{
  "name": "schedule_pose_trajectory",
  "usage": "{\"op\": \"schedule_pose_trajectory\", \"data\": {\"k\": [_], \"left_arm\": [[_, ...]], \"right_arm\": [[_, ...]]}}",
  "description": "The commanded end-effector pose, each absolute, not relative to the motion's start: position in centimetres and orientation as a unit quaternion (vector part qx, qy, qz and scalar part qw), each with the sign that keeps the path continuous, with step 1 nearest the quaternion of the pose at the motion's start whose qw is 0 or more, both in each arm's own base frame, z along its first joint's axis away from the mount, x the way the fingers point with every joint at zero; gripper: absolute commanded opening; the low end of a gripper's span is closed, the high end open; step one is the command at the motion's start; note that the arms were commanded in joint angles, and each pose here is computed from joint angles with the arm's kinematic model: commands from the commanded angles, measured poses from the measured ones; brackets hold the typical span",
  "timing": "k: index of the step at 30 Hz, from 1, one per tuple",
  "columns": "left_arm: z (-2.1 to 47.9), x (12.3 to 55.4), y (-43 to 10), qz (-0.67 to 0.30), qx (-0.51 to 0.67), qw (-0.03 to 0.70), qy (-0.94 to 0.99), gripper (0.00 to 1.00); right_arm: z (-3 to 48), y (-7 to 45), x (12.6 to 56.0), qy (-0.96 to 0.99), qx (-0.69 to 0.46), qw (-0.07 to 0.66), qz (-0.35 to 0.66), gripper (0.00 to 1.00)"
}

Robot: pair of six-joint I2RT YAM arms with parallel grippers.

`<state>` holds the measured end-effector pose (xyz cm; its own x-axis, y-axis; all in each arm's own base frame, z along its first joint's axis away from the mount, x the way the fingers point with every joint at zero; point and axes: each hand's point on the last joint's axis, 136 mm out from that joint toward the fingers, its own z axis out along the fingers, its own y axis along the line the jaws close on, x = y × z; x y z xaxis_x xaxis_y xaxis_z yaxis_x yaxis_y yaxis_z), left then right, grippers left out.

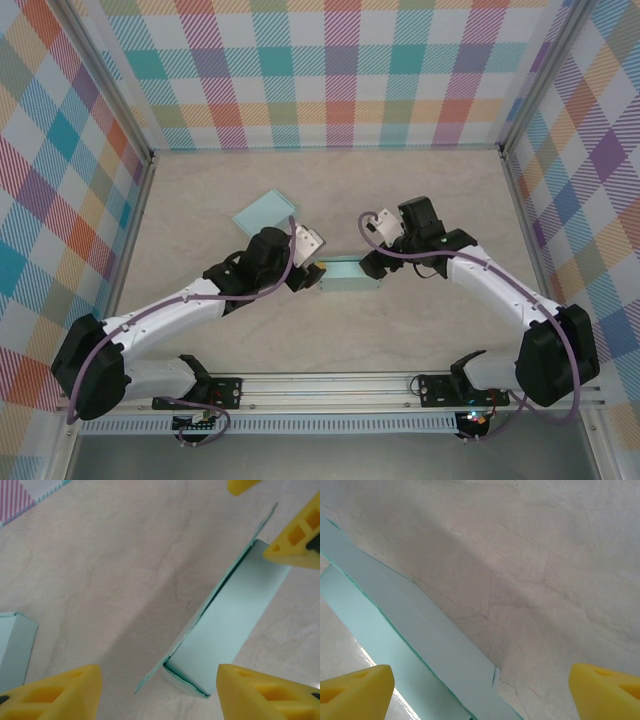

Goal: Fold the paper box

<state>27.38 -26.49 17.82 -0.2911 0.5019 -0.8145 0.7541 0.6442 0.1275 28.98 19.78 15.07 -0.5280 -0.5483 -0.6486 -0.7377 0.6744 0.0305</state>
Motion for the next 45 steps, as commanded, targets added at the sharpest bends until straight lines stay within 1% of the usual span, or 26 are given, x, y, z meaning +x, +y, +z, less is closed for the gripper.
{"op": "schedule_pose_trajectory", "data": {"k": [1, 5, 9, 12, 14, 19, 24, 26, 28, 29, 32, 36, 38, 43, 45], "left_arm": [[17.3, 27.3, -26.2, -0.118, 0.438, 0.407, 0.793, 0.61], [15.9, 28.5, -25.9, -0.081, 0.443, 0.39, 0.804, 0.6], [15.1, 29.4, -26.1, -0.065, 0.44, 0.382, 0.81, 0.57], [14.7, 29.9, -26.1, -0.056, 0.431, 0.379, 0.817, 0.54], [14.6, 30.4, -25.9, -0.048, 0.423, 0.381, 0.821, 0.51], [14.9, 30.8, -26.0, -0.05, 0.403, 0.386, 0.828, 0.41], [14.7, 30.8, -26.4, -0.061, 0.395, 0.378, 0.835, 0.34], [14.5, 30.9, -26.6, -0.062, 0.392, 0.375, 0.838, 0.29], [14.5, 31.0, -26.6, -0.062, 0.389, 0.374, 0.84, 0.26], [14.4, 30.9, -26.8, -0.063, 0.389, 0.372, 0.84, 0.22], [14.5, 31.0, -27.2, -0.066, 0.387, 0.372, 0.841, 0.18], [14.5, 31.1, -27.7, -0.069, 0.378, 0.37, 0.846, 0.14], [14.6, 31.0, -28.1, -0.074, 0.367, 0.371, 0.85, 0.11], [15.4, 31.4, -28.3, -0.082, 0.307, 0.377, 0.87, 0.0], [15.3, 31.4, -27.7, -0.073, 0.28, 0.372, 0.882, 0.0]], "right_arm": [[15.2, 20.1, 28.2, 0.857, -0.379, 0.307, 0.166, 0.88], [14.6, 20.1, 28.0, 0.861, -0.376, 0.296, 0.17, 0.83], [14.2, 19.9, 27.9, 0.867, -0.37, 0.288, 0.168, 0.81], [14.0, 19.7, 27.8, 0.87, -0.364, 0.288, 0.166, 0.8], [13.9, 19.5, 27.8, 0.873, -0.359, 0.288, 0.163, 0.78], [13.7, 19.2, 27.9, 0.878, -0.351, 0.285, 0.156, 0.68], [13.6, 18.9, 28.0, 0.884, -0.341, 0.285, 0.147, 0.6], [13.5, 18.7, 28.1, 0.886, -0.337, 0.284, 0.144, 0.52], [13.6, 18.6, 28.1, 0.888, -0.332, 0.285, 0.141, 0.45], [13.5, 18.5, 28.1, 0.89, -0.329, 0.285, 0.138, 0.42], [13.5, 18.2, 28.2, 0.893, -0.321, 0.286, 0.131, 0.41], [13.6, 18.0, 28.1, 0.896, -0.314, 0.289, 0.121, 0.41], [13.6, 17.8, 28.2, 0.9, -0.308, 0.289, 0.108, 0.38], [13.4, 17.7, 28.1, 0.903, -0.303, 0.291, 0.086, 0.35], [13.4, 17.8, 28.0, 0.902, -0.303, 0.296, 0.084, 0.36]]}}
